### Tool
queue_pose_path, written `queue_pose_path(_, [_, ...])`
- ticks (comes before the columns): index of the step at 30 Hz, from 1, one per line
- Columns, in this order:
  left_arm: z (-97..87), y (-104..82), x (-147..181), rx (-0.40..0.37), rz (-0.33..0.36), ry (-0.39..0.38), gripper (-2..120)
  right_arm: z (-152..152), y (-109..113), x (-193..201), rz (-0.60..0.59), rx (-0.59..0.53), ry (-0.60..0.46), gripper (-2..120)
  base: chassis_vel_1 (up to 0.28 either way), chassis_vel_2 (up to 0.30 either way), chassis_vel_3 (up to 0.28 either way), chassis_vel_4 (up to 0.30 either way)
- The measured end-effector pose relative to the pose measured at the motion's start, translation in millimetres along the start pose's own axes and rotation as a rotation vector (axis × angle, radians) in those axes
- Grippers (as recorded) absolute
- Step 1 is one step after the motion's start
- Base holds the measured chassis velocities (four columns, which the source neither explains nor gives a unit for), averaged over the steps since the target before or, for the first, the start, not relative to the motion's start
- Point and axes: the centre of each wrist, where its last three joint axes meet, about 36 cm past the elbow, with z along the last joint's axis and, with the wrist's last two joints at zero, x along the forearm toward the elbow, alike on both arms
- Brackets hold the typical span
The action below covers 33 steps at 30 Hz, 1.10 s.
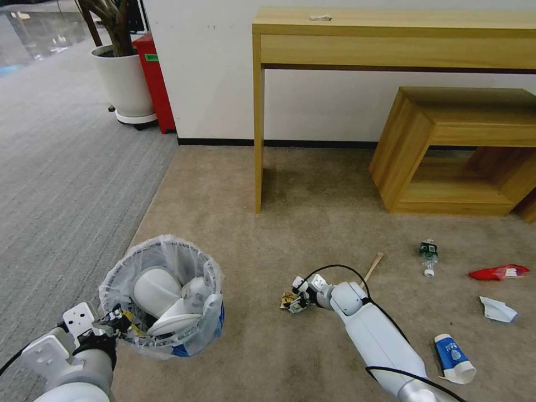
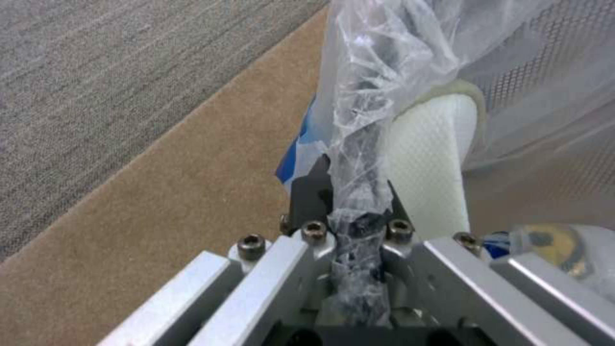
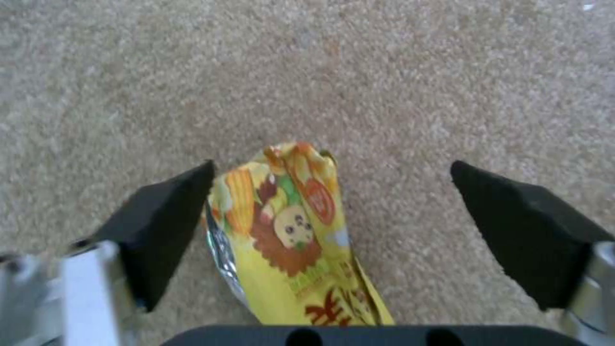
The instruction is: Pick up the trash bin and place the garbage on the floor into it.
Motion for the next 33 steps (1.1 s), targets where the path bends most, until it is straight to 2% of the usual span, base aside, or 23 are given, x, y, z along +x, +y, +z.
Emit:
queue_pose_path(4, [0.1,0.1,0.1,0.000,0.000,0.001,1,-0.7,2.1,-3.1,-0.005,-0.006,-0.001,82,0.000,0.000,0.000,0.000])
queue_pose_path(7, [0.1,0.3,0.1,0.000,0.000,0.001,1,0.3,3.6,-4.4,-0.008,-0.003,0.006,65,0.000,0.000,0.000,0.000])
queue_pose_path(8, [0.1,0.3,0.1,0.000,0.000,0.001,1,0.3,3.6,-4.4,-0.008,-0.003,0.006,65,0.000,0.000,0.000,0.000])
queue_pose_path(11, [0.2,0.3,0.1,0.000,0.000,0.001,1,4.3,1.1,-3.5,-0.007,-0.014,0.012,52,0.000,0.000,0.000,0.000])
queue_pose_path(13, [0.3,0.1,0.1,0.000,0.001,0.002,1,5.6,0.1,-3.1,-0.008,-0.017,0.013,50,0.000,0.000,0.000,0.000])
queue_pose_path(16, [0.5,-0.1,0.2,0.000,0.002,0.002,1,12.7,-0.5,-1.1,-0.011,-0.030,0.017,33,0.000,0.000,0.000,0.000])
queue_pose_path(17, [0.5,-0.1,0.2,0.000,0.002,0.002,1,12.7,-0.5,-1.1,-0.011,-0.030,0.017,33,0.000,0.000,0.000,0.000])
queue_pose_path(20, [0.5,-0.1,0.2,-0.001,0.002,0.002,1,17.9,-0.1,1.5,-0.010,-0.038,0.014,20,0.000,0.000,0.000,0.000])
queue_pose_path(21, [0.5,-0.1,0.2,-0.001,0.002,0.002,1,17.9,-0.1,1.5,-0.010,-0.038,0.014,20,0.000,0.000,0.000,0.000])
queue_pose_path(22, [0.7,-0.1,0.2,-0.002,0.001,0.003,1,18.9,0.2,3.2,-0.009,-0.036,0.011,14,0.000,0.000,0.000,0.000])
queue_pose_path(24, [0.8,-0.2,0.3,-0.002,0.002,0.003,1,19.2,0.4,4.1,-0.008,-0.035,0.009,10,0.000,0.000,0.000,0.000])
queue_pose_path(26, [1.0,-0.2,0.3,-0.003,0.001,0.004,1,19.8,1.7,6.2,-0.005,-0.033,0.002,0,0.000,0.000,0.000,0.000])
queue_pose_path(33, [2.0,0.3,0.7,-0.009,-0.001,0.009,1,18.8,8.1,15.0,0.022,-0.036,-0.053,0,0.000,0.000,0.000,0.000])
